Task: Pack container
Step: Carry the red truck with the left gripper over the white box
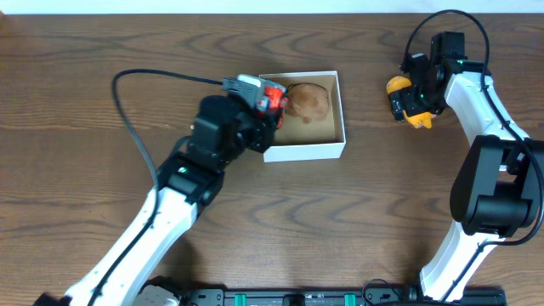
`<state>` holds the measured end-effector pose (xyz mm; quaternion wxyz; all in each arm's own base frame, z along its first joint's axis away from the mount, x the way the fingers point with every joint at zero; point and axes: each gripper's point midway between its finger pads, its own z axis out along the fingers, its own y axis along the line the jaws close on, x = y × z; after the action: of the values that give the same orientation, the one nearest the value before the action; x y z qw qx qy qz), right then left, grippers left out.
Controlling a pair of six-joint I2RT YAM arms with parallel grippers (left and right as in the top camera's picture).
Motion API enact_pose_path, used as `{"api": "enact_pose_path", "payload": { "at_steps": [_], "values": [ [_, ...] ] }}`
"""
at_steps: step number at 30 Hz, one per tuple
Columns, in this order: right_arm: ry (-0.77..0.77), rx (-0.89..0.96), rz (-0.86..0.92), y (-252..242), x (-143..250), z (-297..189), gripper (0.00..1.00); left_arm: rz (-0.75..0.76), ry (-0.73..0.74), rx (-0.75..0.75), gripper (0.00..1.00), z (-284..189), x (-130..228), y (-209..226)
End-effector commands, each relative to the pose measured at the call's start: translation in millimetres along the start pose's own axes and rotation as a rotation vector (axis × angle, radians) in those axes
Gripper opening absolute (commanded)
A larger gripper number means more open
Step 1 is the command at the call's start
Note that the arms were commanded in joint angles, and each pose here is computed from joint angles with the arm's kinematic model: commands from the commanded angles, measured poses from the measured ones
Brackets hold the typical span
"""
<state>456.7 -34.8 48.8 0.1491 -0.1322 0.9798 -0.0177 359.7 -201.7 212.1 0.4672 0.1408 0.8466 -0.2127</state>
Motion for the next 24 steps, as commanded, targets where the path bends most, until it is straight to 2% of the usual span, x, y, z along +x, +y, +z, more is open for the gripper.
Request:
{"api": "enact_pose_path", "payload": {
  "at_steps": [1,5,9,24],
  "values": [
    [0.002,-0.011,-0.009,4.6,-1.1,2.3,0.99,-0.007,0.074,0.008,0.22,22.3,22.0,-2.9],
    [0.002,-0.011,-0.009,4.6,-1.1,2.3,0.99,-0.011,0.142,-0.002,0.22,42.5,45.4,1.7],
    [0.002,-0.011,-0.009,4.6,-1.1,2.3,0.99,-0.013,0.161,-0.006,0.22,52.3,53.9,4.5],
    [0.002,-0.011,-0.009,4.6,-1.1,2.3,0.99,-0.005,0.089,0.010,0.19,59.9,38.4,1.8]
  ]
}}
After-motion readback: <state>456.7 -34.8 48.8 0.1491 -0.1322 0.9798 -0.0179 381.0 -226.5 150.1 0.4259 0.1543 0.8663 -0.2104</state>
